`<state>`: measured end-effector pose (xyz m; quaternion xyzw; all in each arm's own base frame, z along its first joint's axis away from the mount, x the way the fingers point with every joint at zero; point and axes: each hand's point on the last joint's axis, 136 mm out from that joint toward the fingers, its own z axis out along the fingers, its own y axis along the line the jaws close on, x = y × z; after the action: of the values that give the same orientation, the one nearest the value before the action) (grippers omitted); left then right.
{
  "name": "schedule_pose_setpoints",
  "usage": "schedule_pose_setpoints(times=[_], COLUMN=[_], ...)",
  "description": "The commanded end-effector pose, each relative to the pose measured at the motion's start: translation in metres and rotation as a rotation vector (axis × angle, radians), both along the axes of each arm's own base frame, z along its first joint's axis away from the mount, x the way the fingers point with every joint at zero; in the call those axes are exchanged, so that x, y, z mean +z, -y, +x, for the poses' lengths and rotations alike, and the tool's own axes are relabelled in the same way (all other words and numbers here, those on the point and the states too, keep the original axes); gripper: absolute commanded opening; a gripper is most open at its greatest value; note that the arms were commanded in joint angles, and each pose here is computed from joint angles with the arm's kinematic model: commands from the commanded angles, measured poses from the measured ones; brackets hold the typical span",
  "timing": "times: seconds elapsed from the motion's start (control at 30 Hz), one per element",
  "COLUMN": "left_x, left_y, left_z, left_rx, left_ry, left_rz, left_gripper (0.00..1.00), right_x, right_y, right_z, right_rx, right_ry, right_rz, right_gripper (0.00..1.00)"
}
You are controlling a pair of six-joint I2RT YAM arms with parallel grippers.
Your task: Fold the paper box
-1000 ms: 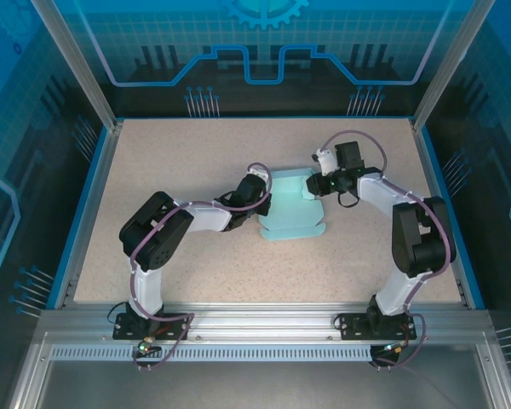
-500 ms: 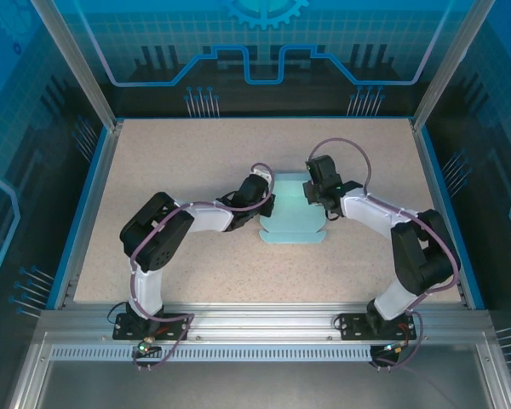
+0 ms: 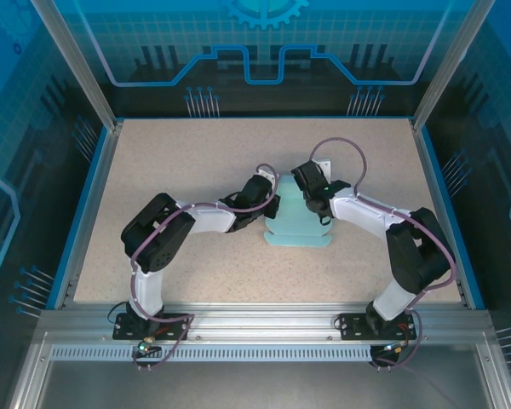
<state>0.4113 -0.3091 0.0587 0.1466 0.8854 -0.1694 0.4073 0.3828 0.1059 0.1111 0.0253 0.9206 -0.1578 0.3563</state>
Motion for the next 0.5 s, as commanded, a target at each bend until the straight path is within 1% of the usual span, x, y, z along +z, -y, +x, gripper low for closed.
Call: schedule_pose_setpoints(times=[0.0, 0.1, 0.23, 0.47], left_x=[0.007, 0.007, 0.008, 0.009], left_y=[-0.005, -0.005, -0.005, -0.006], left_z=[0.000, 0.000, 0.000, 0.000], left_rx=[0.005, 0.003, 0.002, 0.002], left_ry=[-0.004, -0.003, 0.000, 0.004], left_rz=[0.018, 0.019, 0.018, 0.018], left_gripper=[0.00, 0.00, 0.00, 0.00], right_x=[0.011, 0.008, 0.003, -0.012], right_y=[0.032, 0.019, 0.013, 0.012], right_z=[-0.001, 0.001, 0.000, -0.004], right_rx=[-0.099, -0.031, 0.017, 0.031], right_ry=[0.023, 0.038, 0.034, 0.017], right_rz=[-0.129, -0.044, 0.085, 0.201], right_gripper=[0.14, 0.18, 0.23, 0.33])
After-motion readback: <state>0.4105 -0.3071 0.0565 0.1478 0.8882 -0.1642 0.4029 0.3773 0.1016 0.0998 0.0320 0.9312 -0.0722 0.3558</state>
